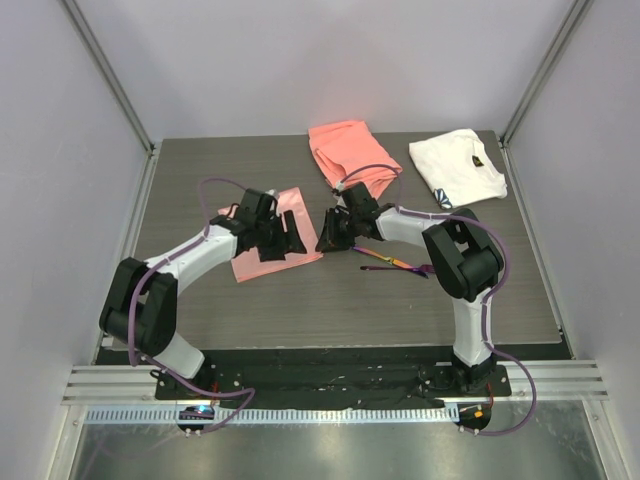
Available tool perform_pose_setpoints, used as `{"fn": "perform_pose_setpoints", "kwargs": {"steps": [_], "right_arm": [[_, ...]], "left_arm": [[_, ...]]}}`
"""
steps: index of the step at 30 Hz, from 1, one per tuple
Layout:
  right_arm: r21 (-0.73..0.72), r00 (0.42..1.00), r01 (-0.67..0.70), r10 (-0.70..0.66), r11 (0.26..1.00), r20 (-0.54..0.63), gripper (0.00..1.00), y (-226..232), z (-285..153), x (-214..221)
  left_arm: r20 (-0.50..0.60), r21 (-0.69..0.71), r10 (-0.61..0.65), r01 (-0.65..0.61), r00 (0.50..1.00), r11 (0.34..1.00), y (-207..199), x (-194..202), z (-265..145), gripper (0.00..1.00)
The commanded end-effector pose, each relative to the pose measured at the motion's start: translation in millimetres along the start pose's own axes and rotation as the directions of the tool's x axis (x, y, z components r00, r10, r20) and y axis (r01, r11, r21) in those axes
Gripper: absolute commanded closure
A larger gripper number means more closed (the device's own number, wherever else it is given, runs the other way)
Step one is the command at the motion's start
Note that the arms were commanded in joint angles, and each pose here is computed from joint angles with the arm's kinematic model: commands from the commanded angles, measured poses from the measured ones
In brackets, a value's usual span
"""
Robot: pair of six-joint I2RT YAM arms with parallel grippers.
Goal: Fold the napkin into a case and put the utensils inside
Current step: Smooth out the square-folded napkin at the center of the board, then fold the top corner of the square-folded napkin at the center of the board.
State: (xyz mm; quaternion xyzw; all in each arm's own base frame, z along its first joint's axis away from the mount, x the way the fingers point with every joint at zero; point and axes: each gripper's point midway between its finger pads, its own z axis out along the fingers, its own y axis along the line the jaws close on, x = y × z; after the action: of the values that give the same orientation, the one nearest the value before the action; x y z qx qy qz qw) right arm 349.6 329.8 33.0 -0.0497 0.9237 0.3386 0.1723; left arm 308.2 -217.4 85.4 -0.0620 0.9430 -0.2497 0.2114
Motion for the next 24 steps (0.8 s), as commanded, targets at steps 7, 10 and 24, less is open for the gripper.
{"fn": "perform_pose_setpoints", "kwargs": {"steps": [7, 10, 24], "right_arm": [[-0.011, 0.998, 0.053, -0.053, 0.999, 0.035, 0.77, 14.7, -5.8, -12.7], [-0.024, 0.998, 0.049, -0.049, 0.999, 0.027, 0.85, 17.6, -5.2, -11.4], [-0.002, 0.995, 0.086, -0.086, 0.996, 0.052, 0.93, 26.5, -18.2, -19.7]], "left_arm": [[0.032, 0.011, 0.032, -0.032, 0.999, 0.999, -7.2, -9.3, 0.3, 0.33], [0.029, 0.012, 0.033, -0.033, 0.999, 0.999, -6.7, -7.5, 1.2, 0.33], [0.031, 0.038, 0.048, -0.049, 0.998, 0.998, -13.0, -7.2, 5.5, 0.28]]}}
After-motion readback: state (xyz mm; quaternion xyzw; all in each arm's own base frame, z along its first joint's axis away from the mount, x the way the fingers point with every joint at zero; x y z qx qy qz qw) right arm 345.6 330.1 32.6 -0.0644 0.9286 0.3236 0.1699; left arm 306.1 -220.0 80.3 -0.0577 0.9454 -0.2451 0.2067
